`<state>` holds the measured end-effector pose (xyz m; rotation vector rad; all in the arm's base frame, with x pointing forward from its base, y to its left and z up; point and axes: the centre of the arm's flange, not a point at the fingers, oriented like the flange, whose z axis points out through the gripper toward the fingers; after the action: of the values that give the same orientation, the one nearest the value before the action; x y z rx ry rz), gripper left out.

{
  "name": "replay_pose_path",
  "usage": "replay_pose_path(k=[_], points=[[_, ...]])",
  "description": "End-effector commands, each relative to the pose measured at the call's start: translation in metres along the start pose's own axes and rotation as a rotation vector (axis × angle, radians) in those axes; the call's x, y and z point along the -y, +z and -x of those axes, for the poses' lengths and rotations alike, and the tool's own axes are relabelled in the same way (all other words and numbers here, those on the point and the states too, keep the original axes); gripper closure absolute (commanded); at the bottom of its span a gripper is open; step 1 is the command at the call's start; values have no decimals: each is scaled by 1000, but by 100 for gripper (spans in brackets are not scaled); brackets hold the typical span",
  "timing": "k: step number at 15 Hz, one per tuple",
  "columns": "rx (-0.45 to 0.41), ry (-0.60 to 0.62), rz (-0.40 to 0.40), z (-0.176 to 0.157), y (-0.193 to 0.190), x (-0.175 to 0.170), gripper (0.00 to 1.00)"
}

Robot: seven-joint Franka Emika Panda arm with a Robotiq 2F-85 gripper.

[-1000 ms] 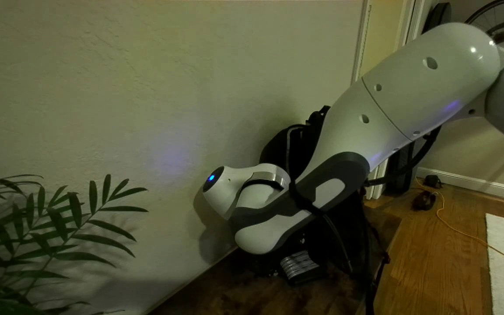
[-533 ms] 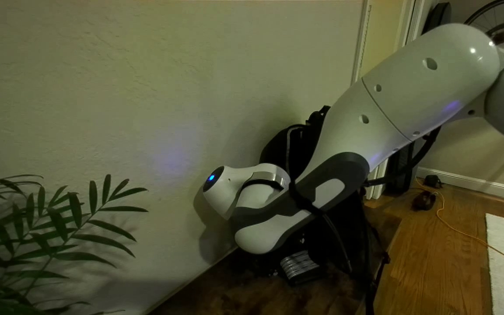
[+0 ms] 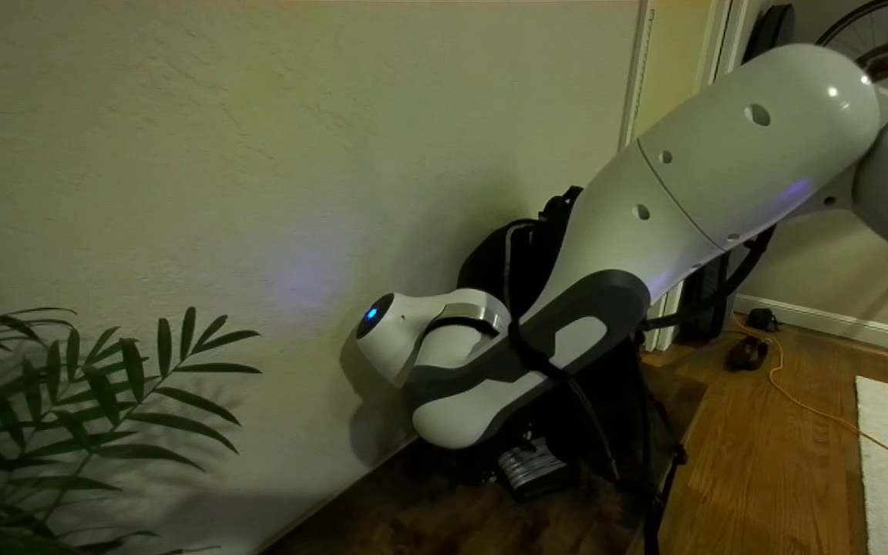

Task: Put the wallet inside the black backpack

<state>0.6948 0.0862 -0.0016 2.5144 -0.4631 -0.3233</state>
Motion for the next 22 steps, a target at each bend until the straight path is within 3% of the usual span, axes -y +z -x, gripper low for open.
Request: replay_pose_path(k=[1, 2, 5, 6, 9, 16, 18, 19, 20, 22], points=[[21, -12, 2, -10, 3, 2, 36], [21, -12, 2, -10, 3, 2, 32], [22, -12, 3, -10, 3, 1, 34], [18, -9, 7, -11, 1, 0, 50], [8, 1, 9, -12, -3, -3, 69], [-29, 28, -5, -19, -22, -14, 96], [-32, 33, -5, -22, -23, -16, 89], [-30, 34, -7, -23, -23, -16, 66], [-26, 34, -8, -24, -21, -14, 65], [-18, 27, -10, -24, -19, -10, 53]])
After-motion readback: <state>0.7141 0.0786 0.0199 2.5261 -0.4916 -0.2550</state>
